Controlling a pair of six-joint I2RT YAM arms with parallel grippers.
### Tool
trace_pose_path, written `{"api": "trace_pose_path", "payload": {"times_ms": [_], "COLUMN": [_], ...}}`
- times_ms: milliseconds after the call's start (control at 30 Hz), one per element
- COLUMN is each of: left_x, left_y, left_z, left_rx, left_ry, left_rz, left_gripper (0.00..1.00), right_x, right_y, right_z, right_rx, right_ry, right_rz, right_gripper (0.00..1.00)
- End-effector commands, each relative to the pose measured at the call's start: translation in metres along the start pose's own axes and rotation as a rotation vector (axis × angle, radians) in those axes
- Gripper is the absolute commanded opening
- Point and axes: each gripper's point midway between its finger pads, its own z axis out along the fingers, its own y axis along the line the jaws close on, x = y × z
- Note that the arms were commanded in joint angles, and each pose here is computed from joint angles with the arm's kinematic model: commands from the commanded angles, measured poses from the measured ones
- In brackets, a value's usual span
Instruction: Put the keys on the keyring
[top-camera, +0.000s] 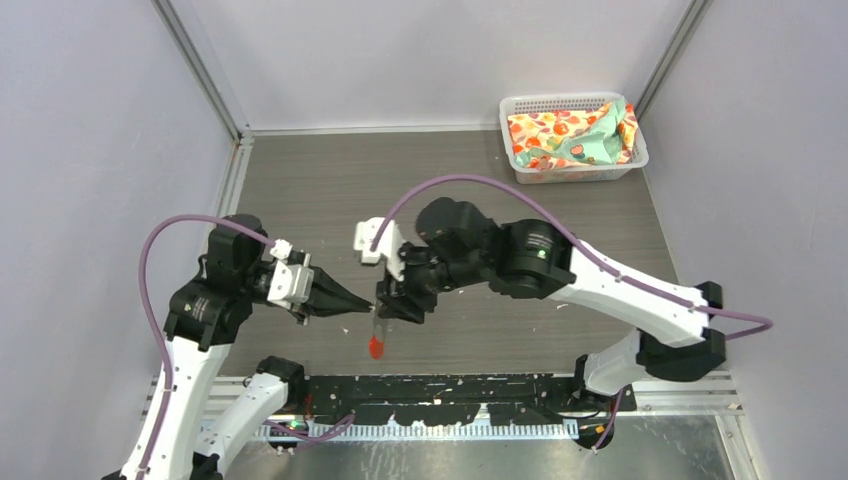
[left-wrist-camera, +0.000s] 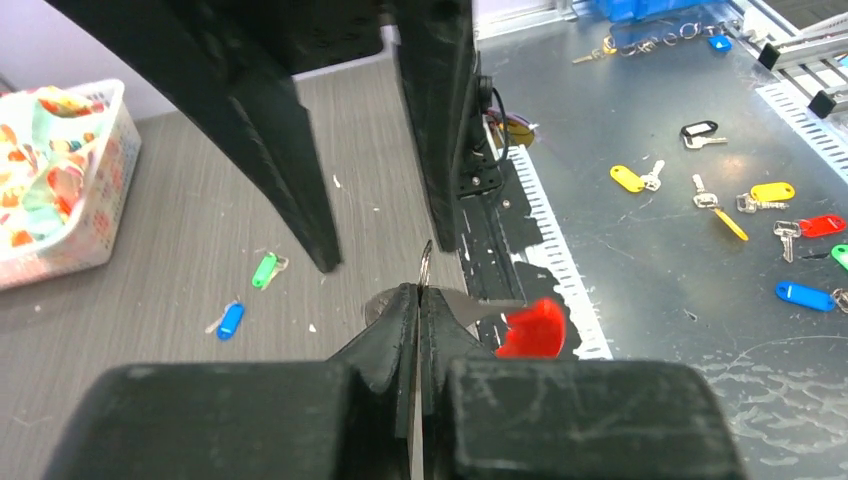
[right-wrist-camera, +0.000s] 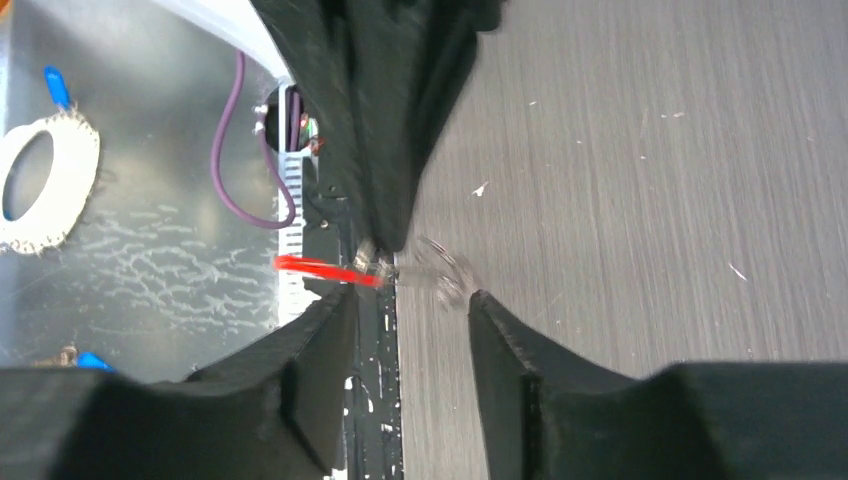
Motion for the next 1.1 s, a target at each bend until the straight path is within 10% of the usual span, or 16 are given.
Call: {"api": "trace_pose_path", "payload": {"times_ms": [0,267,1067], "left_x": [-0.028,-0.049,-0.041], "left_y": [-0.011,-0.016,-0.005], "left_z": [0.001,-0.001,-0.002], "left_rx": [0.065,0.095,0.004], "left_ry": [-0.092,-0.129,-0.105], "left_rz": [0.094,0.214,0.623], "left_gripper": [0.00,0.00,0.00], "right_x": [-0.041,-0.030,-0.037], "right_y": [-0.007,0.000,-0.002], "right_z": [-0.051,-0.071,-0.073], "right_rx": [0.048,0.043,0.062], "right_ry": [-0.280,-0.394,-0.501], "right_rz": [0.009,-0.009,-0.062], "right_gripper": [0.55,0.68,0.62]}}
